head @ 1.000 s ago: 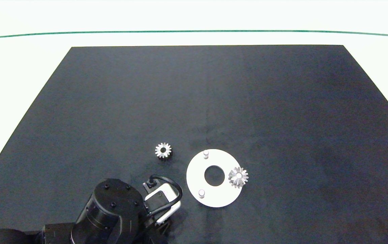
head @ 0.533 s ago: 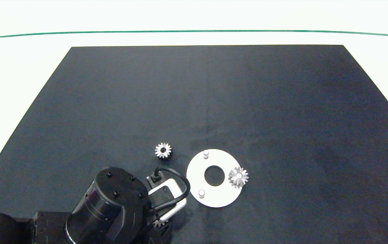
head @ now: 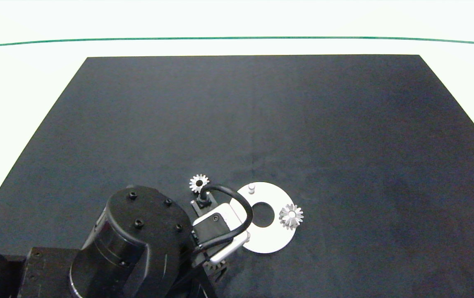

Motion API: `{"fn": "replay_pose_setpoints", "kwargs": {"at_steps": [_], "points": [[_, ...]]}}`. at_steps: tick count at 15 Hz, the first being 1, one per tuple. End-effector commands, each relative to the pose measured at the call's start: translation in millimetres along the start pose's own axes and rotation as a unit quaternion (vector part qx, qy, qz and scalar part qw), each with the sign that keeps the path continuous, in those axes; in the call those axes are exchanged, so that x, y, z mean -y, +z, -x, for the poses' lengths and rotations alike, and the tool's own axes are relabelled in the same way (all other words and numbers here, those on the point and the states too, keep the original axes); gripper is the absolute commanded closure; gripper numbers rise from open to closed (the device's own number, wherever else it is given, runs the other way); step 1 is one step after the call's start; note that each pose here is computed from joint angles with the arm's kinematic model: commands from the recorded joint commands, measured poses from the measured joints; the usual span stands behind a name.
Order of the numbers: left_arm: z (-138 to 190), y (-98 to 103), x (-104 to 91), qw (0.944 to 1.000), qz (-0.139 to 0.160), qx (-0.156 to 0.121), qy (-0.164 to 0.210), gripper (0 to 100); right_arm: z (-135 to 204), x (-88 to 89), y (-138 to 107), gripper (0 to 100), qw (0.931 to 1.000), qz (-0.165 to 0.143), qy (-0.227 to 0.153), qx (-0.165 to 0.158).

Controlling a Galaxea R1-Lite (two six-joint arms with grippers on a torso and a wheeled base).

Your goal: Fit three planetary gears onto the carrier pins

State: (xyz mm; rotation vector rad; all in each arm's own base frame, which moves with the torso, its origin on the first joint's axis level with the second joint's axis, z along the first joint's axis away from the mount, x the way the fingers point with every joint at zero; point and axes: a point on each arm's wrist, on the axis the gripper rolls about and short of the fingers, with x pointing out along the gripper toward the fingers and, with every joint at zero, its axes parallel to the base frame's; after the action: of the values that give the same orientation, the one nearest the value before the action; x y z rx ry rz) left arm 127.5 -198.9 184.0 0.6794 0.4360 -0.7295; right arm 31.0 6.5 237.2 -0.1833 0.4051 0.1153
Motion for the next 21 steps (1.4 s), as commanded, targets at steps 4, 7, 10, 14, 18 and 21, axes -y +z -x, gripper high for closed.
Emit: {"fn": "replay_pose_setpoints", "kwargs": {"at_steps": [4, 7, 10, 14, 18, 21], "points": [[-22.7, 21.3, 14.7, 0.9998, -0.016, -0.001, -0.015, 96, 5.3, 2.1, 10.3, 0, 0.9998, -0.006, -0.002, 0.018], [-20.9, 21.6, 12.1, 0.9998, -0.014, 0.000, -0.012, 96, 6.8, 2.6, 11.6, 0, 0.9997, -0.007, -0.002, 0.021], [-20.2, 17.3, 13.2, 0.9998, -0.015, -0.006, -0.013, 96, 7.1, 2.7, 11.3, 0, 0.9998, -0.007, -0.002, 0.021], [-12.4, 9.0, 2.2, 0.9999, -0.011, -0.007, 0.002, 0, 5.7, 2.1, 10.6, 0, 0.9998, -0.006, 0.002, 0.018], [-10.3, 8.9, 1.4, 0.9999, -0.010, -0.005, 0.003, 0, 5.4, 1.9, 10.7, 0, 0.9998, -0.006, 0.003, 0.017], [-10.5, 7.8, 2.2, 0.9999, -0.012, -0.007, 0.002, 0, 5.4, 1.9, 10.7, 0, 0.9998, -0.006, 0.003, 0.017]]}}
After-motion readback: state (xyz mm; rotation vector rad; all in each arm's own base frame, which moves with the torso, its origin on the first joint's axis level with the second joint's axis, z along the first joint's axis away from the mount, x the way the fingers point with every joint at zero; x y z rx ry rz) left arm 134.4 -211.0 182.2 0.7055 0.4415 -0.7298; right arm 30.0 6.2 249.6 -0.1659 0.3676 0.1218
